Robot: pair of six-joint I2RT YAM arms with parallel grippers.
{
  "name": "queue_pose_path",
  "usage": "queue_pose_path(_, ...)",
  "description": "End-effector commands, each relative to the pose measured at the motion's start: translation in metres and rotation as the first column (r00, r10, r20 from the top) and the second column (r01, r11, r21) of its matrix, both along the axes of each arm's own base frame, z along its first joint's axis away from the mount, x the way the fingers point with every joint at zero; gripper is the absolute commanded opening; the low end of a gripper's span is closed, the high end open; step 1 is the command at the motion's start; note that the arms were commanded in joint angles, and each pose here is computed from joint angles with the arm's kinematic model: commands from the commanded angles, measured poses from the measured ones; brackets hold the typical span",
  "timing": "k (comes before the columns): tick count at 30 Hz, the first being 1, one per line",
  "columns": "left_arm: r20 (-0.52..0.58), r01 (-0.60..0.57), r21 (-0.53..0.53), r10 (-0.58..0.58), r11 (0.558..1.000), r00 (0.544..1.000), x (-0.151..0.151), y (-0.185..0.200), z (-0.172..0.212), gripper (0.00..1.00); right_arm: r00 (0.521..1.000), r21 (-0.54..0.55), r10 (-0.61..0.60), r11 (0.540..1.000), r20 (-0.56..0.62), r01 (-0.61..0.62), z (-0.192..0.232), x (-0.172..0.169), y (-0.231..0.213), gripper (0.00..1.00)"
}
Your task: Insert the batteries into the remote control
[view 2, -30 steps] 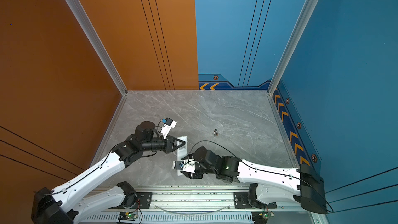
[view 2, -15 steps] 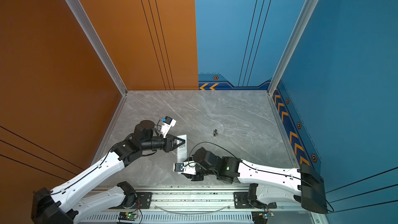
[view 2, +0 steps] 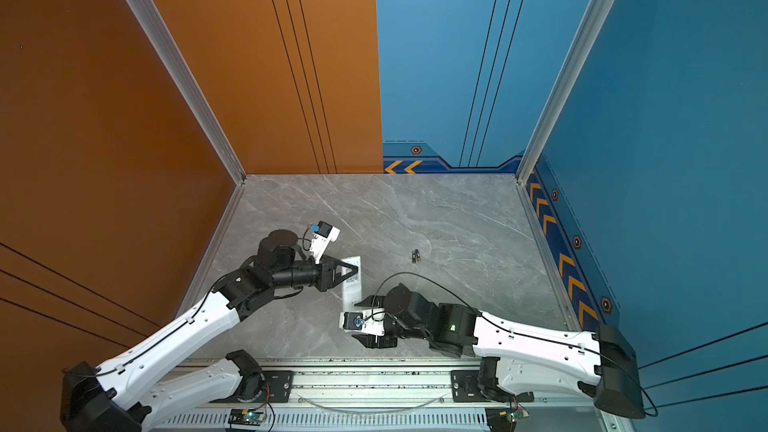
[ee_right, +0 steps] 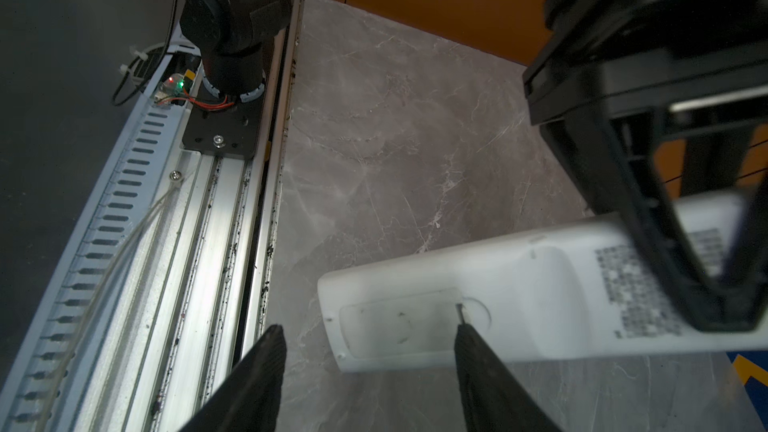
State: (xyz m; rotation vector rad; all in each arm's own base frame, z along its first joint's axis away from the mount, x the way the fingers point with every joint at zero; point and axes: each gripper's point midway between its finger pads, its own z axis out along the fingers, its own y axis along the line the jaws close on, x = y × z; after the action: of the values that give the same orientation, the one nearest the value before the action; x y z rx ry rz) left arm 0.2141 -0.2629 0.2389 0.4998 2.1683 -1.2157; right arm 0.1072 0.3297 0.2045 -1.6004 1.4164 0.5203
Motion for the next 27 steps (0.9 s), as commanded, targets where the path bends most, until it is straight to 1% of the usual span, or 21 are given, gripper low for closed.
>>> queue_pose_path(1,0.048,0.018,-0.015,-0.017,1.000,0.999,0.001,-0.005,0.013,0.00,0.999,0.024,-0.026,0.999,0.035,0.025,0.006,0.007,-0.001,0.67)
queue_pose_path(10,0.054,0.028,-0.019,-0.027,0.999,0.998,-0.003,-0.007,0.015,0.00,0.999,-0.012,-0.015,1.000,0.037,0.016,-0.004,0.013,0.009,0.67)
queue_pose_path(21,0.049,0.035,-0.023,-0.034,0.999,0.998,-0.004,-0.009,0.014,0.00,0.999,-0.013,-0.025,1.000,0.034,0.025,-0.009,0.018,0.014,0.66)
queue_pose_path(27,0.057,0.031,-0.034,-0.029,0.999,0.998,-0.005,-0.008,0.016,0.00,1.000,-0.050,-0.024,0.998,0.019,0.025,-0.021,0.018,0.014,0.66)
